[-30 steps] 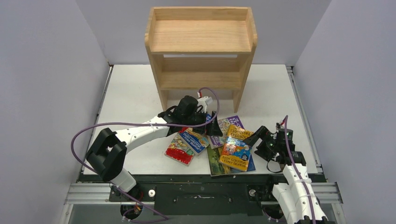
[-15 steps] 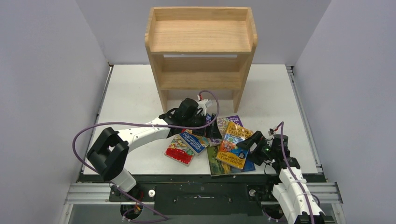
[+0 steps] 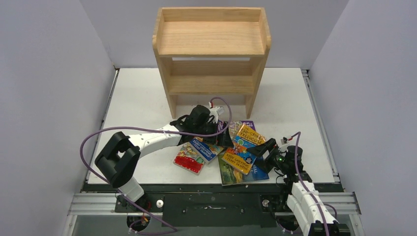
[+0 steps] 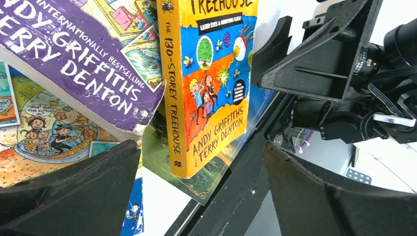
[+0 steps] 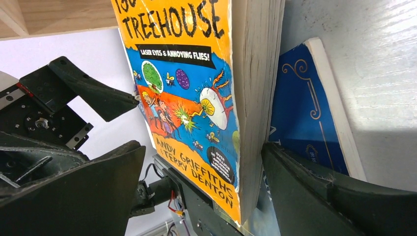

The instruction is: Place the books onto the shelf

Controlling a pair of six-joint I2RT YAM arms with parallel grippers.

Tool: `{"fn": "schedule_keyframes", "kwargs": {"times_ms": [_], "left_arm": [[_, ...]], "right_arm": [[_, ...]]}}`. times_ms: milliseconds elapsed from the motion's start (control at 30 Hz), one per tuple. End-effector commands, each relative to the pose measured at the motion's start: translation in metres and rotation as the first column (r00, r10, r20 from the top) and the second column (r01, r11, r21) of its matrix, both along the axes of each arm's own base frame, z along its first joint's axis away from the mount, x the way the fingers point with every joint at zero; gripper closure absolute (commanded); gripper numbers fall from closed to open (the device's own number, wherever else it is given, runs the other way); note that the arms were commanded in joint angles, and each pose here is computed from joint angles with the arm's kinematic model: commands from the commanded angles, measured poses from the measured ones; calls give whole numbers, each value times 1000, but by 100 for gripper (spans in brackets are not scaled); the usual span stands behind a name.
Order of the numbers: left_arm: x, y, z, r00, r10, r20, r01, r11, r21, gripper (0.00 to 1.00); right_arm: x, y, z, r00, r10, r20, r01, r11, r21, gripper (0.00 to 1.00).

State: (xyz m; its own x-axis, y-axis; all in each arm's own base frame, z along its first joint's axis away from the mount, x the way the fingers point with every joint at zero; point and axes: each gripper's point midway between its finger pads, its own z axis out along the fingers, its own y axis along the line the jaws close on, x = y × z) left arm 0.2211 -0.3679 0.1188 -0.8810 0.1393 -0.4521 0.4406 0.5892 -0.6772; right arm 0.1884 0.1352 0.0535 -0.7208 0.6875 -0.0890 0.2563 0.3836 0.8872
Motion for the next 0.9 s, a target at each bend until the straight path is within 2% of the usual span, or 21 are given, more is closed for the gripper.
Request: {"fn": "schedule_keyframes", "kwargs": {"times_ms": [0, 233, 433, 600, 733, 867], "left_arm": [[9, -9, 1, 997, -7, 79, 8, 1000, -17, 3], [19, -23, 31, 950, -23, 311, -10, 994, 106, 1], [31, -41, 31, 942, -52, 330, 18, 994, 107, 2], [42, -59, 19, 934, -139, 330, 120, 990, 79, 2], [52, -57, 5, 949, -159, 272, 149, 987, 57, 2], [43, -64, -1, 952, -213, 220, 217, 976, 8, 0]], "right_arm": [[4, -4, -7, 1000, 2, 21, 0, 998, -55, 8], [6, -11, -12, 1000, -5, -1, 5, 992, -127, 10], [9, -13, -11, 1000, -27, 9, 28, 992, -124, 10], [9, -13, -11, 1000, -26, 11, 27, 992, -126, 10], [10, -13, -9, 1000, -24, 15, 26, 992, -127, 10], [10, -13, -10, 1000, -27, 14, 29, 991, -128, 10]]}}
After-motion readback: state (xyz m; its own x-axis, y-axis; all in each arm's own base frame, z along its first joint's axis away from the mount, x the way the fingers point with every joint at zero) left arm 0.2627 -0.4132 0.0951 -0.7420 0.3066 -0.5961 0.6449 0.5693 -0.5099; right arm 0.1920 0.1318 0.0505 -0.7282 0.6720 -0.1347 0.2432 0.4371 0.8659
